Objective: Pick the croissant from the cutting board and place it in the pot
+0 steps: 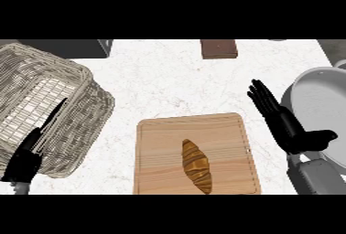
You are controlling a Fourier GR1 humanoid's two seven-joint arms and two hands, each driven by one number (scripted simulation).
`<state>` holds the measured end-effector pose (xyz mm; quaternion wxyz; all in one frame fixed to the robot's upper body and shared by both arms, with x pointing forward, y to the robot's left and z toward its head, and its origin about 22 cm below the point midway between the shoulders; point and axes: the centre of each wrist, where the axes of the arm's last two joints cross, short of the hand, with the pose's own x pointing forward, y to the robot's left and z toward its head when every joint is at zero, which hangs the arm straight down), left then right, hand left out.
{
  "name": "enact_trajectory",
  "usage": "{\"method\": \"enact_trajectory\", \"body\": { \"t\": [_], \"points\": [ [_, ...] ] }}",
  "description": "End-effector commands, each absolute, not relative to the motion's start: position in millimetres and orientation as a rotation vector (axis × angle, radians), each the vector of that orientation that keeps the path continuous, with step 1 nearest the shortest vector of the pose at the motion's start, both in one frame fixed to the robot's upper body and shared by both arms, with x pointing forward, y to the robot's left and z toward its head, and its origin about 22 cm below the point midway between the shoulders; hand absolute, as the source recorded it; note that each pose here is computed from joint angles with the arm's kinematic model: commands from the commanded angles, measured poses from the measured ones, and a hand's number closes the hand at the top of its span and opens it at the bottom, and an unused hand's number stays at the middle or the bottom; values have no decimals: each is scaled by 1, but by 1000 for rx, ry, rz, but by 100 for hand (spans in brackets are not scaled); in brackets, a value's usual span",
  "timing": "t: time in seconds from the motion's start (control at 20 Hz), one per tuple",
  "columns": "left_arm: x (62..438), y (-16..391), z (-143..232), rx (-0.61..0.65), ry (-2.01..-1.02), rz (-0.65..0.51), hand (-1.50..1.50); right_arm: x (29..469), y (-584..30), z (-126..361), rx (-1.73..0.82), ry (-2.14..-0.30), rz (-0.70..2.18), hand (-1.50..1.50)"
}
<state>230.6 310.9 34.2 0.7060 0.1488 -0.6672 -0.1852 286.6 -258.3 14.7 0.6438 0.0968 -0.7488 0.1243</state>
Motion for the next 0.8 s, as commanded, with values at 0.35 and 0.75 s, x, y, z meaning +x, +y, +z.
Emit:
{"method": "enact_trajectory", "body": {
  "t": [0.35,0.75],
  "points": [
    [275,258,82,76,-1779,-55,0,352,-240,142,379,-1969,1063,150],
    [294,254,86,76,-1788,19,0,371,-253,113,743,-2080,1275,-150]
  ]
}}
